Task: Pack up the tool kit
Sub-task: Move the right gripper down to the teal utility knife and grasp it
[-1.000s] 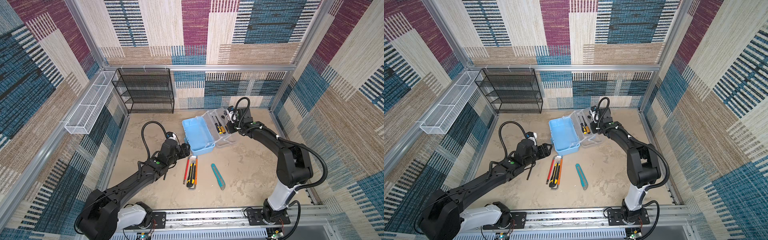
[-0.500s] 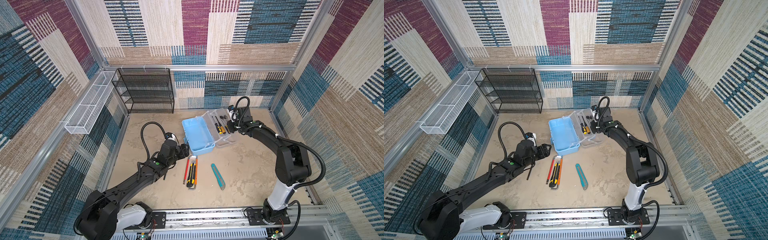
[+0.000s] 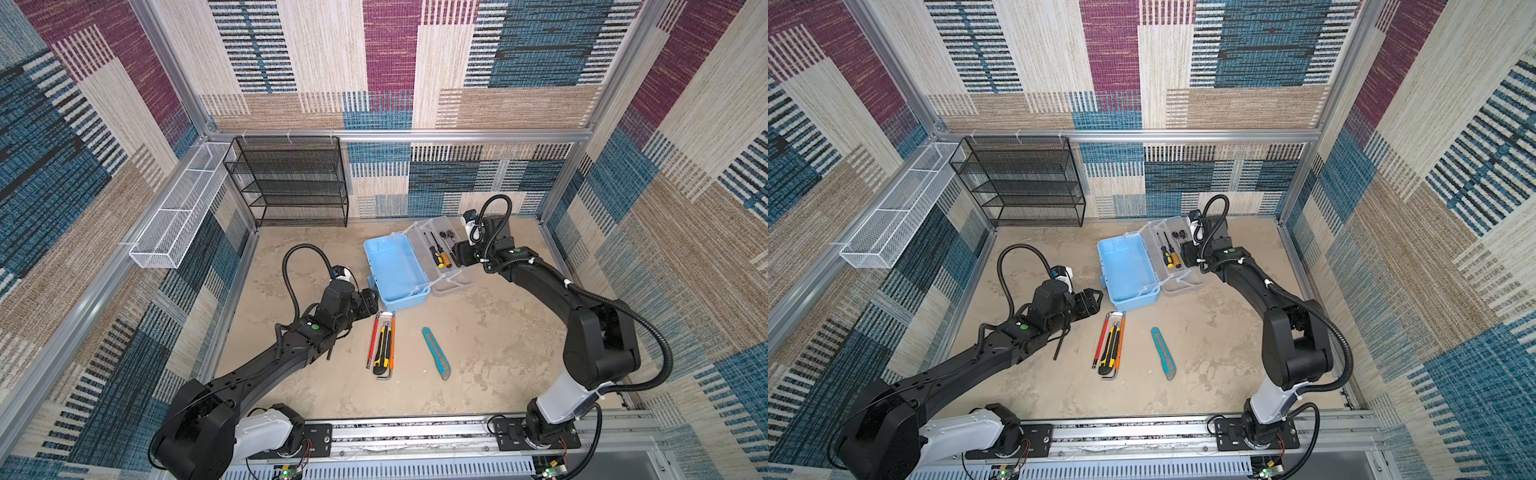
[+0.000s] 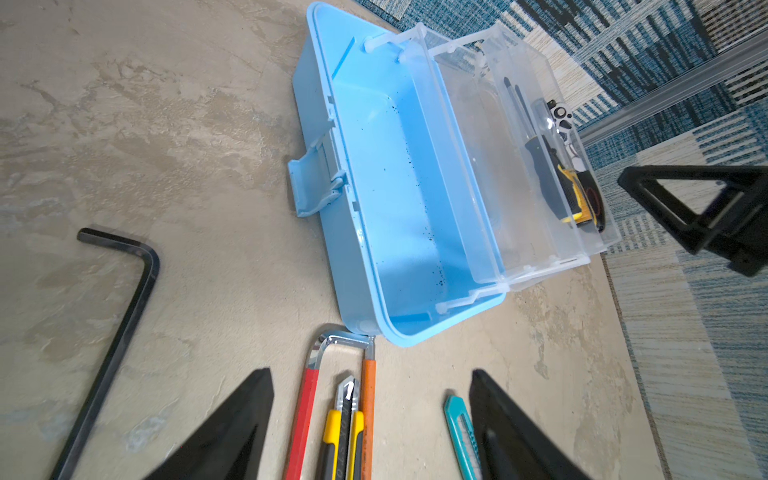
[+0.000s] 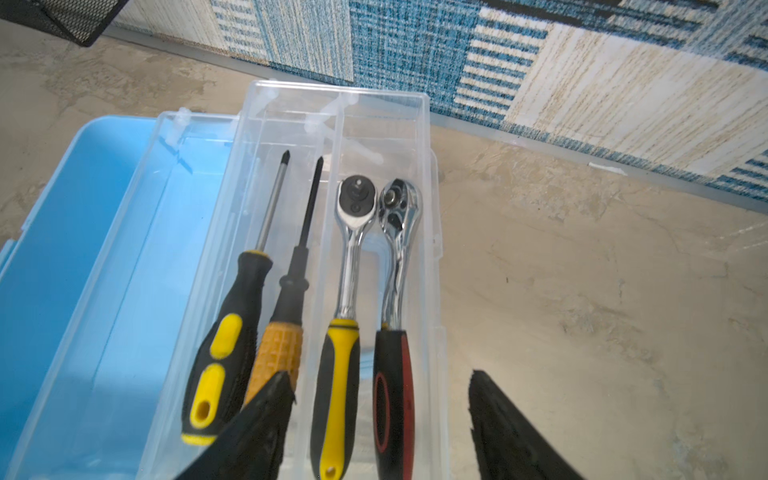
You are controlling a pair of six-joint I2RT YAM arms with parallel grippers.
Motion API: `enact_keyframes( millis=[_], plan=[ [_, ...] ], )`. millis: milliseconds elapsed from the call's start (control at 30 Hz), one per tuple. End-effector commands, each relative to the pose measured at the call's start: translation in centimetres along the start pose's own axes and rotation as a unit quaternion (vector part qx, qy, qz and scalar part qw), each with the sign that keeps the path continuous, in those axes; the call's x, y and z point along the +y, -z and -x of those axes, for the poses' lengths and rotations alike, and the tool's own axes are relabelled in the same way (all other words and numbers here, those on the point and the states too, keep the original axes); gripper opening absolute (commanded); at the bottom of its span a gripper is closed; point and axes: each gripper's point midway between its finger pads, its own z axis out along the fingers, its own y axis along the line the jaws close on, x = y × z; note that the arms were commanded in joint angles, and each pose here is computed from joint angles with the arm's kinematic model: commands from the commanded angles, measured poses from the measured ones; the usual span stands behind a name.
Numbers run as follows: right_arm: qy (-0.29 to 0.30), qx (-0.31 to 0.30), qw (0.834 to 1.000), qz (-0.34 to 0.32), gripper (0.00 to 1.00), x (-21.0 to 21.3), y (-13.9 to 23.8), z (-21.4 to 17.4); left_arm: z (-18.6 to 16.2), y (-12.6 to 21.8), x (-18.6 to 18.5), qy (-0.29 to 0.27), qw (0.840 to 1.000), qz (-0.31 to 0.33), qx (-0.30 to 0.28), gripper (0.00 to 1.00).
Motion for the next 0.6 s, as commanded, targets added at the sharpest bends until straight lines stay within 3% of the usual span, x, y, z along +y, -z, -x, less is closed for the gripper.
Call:
enact_keyframes(
  millis=[0,300,567],
  plan=[
    [-0.019,-0.038,0.999,0.023,0.78,0.9,1.3,1.0,-0.2,0.0,0.3,-0.012,1.0,0.008,0.004,0.78],
    [-0.057,-0.058,0.996,0.041,0.88,3.0,4.8,-2.2,-0.9,-0.2,1.0,-0.013,1.0,0.02,0.017,0.78],
    [-0.069,-0.019,0.997,0.028,0.89,7.6,6.0,-7.3,-1.1,-0.4,1.0,-0.018,0.999,0.021,0.021,0.78]
  ],
)
